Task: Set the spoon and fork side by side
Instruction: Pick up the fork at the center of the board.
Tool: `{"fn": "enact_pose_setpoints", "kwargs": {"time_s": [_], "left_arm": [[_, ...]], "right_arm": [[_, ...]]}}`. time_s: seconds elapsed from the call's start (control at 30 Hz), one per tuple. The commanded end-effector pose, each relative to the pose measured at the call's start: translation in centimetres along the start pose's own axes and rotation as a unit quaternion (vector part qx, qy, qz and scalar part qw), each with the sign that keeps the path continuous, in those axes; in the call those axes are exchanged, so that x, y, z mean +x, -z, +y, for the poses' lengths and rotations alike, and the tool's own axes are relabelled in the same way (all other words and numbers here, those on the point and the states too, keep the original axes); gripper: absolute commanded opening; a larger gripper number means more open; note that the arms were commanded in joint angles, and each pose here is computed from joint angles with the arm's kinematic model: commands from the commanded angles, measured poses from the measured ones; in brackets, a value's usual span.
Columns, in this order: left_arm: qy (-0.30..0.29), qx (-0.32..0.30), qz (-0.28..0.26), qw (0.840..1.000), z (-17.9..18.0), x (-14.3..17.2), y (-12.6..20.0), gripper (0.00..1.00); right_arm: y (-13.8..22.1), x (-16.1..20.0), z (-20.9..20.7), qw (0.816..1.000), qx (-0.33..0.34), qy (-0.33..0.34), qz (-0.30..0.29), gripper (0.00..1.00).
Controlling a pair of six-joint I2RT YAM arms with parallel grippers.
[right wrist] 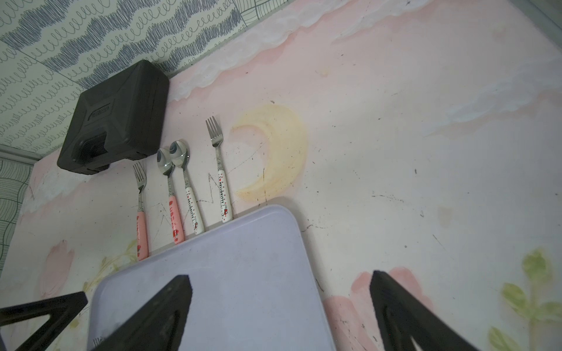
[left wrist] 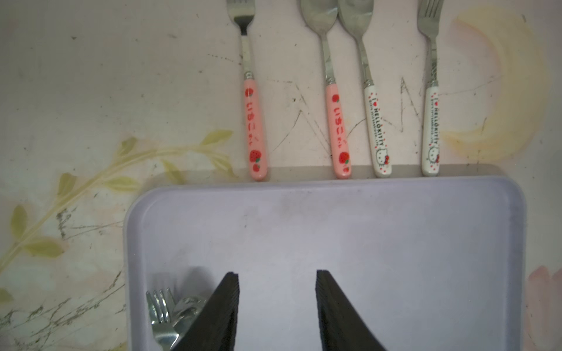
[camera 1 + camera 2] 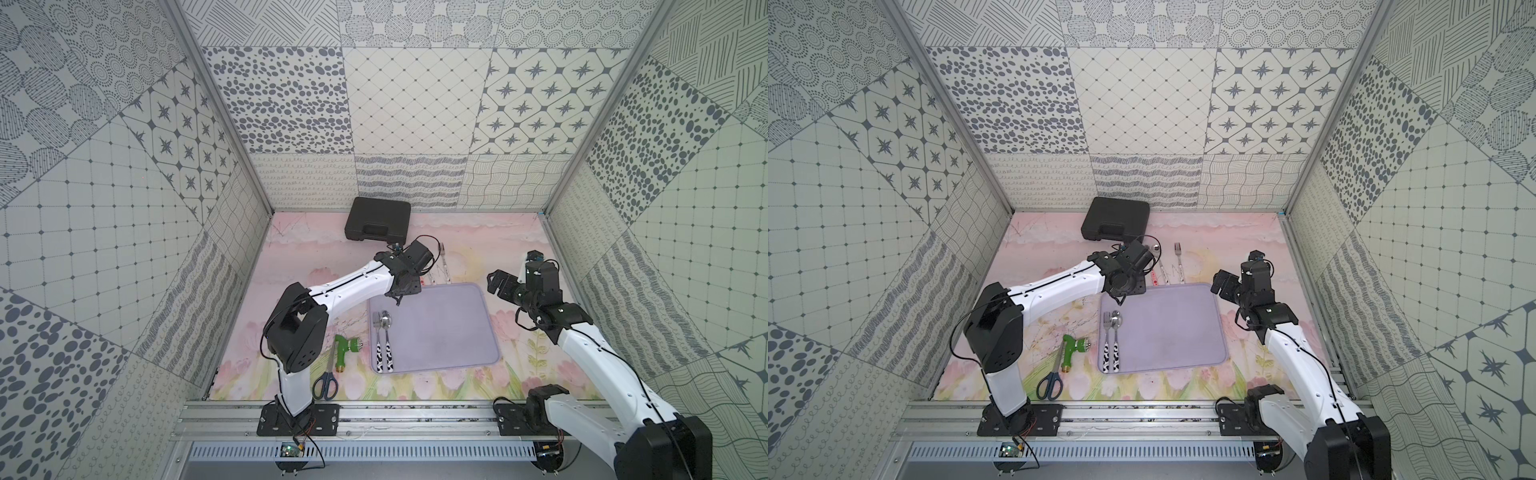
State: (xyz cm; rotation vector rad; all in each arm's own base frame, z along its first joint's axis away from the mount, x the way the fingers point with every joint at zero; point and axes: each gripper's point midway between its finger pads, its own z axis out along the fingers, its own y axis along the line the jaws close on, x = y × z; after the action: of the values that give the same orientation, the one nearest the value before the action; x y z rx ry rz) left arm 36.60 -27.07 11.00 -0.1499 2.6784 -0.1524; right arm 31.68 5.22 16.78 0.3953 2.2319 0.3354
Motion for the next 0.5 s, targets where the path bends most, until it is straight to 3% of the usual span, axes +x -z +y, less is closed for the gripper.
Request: {"fn": "enact_pose_setpoints", "kwargs": {"time_s": [0.0, 0.47], "left_arm": [[-0.040, -0.005, 0.025, 0.999, -0.2, -1.9, -2.2, 0.45], [-0.016, -0.039, 0.047, 0.998, 2.2, -5.2, -7.5, 0.46]], "right_arm": [[-0.1, -0.2, 0.2, 1.000, -0.002, 0.008, -0.006, 0.97], [-0.2, 0.0, 0.2, 1.000, -0.002, 0.007, -0.001, 0.97]]}}
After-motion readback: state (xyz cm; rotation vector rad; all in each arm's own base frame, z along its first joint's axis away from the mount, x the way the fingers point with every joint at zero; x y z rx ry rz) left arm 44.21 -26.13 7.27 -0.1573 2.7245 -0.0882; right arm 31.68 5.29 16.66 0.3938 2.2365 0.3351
